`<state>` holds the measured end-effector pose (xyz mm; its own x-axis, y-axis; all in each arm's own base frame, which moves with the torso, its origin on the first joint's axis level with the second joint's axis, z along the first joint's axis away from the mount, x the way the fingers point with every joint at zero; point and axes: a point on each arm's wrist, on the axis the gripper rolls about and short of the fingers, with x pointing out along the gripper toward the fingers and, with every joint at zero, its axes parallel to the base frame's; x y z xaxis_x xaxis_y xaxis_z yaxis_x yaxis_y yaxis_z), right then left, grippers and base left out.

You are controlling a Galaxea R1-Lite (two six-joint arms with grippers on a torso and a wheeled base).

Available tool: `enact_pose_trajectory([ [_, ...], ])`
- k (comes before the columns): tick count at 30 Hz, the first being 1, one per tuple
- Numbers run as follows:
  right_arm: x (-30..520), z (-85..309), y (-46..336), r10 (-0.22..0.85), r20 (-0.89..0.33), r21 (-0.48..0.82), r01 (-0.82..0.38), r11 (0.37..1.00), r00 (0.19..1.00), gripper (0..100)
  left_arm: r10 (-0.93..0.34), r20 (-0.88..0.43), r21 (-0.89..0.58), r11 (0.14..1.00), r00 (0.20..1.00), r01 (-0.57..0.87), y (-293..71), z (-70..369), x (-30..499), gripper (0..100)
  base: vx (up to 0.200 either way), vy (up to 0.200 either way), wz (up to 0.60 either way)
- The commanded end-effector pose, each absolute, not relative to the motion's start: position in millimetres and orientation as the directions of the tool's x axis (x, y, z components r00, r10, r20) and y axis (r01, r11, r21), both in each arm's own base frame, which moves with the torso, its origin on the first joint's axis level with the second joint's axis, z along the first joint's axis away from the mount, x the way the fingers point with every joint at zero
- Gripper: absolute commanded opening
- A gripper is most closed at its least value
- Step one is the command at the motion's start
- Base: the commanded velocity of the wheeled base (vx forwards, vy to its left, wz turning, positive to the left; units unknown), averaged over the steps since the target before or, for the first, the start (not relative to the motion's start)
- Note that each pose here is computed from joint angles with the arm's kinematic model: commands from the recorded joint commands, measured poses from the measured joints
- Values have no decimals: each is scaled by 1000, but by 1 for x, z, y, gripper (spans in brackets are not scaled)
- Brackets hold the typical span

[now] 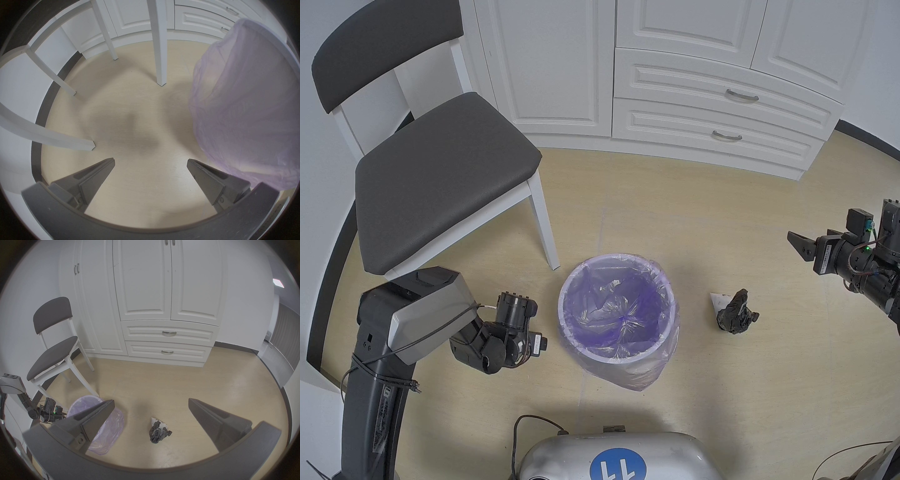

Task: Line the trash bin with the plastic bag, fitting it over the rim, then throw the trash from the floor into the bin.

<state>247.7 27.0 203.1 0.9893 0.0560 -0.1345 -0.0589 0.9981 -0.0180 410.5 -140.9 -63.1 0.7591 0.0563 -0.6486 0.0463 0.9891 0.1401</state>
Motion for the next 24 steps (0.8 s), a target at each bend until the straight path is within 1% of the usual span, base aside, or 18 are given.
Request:
enact_pose_trajectory([
  [1, 249, 201, 27, 56, -142, -19, -59, 998, 988, 100, 83, -596, 136, 991, 799, -1, -127, -62, 444, 100, 0, 0, 0],
  [6, 251, 200, 27, 54, -148, -19, -57, 998, 988, 100, 70, -571, 125, 992, 818, 2, -140, -69, 464, 100, 0, 0, 0],
  [10, 255, 196, 28, 54, -163, -20, -58, 998, 985, 100, 54, -528, 116, 993, 847, 8, -160, -79, 485, 100, 0, 0, 0],
  [13, 256, 194, 28, 54, -169, -22, -58, 998, 984, 100, 70, -526, 129, 992, 848, -2, -171, -83, 499, 100, 0, 0, 0],
  [16, 256, 194, 28, 54, -171, -22, -58, 998, 984, 100, 77, -525, 133, 991, 848, -7, -174, -85, 504, 100, 0, 0, 0],
  [17, 257, 193, 28, 53, -175, -22, -58, 998, 983, 100, 84, -543, 148, 989, 835, -4, -181, -91, 509, 100, 0, 0, 0],
  [19, 258, 191, 28, 53, -181, -23, -58, 998, 982, 100, 91, -582, 165, 986, 808, 8, -182, -97, 505, 100, 0, 0, 0],
  [24, 262, 188, 28, 52, -192, -25, -57, 998, 980, 100, 90, -607, 178, 984, 790, 25, -186, -101, 501, 100, 0, 0, 0],
])
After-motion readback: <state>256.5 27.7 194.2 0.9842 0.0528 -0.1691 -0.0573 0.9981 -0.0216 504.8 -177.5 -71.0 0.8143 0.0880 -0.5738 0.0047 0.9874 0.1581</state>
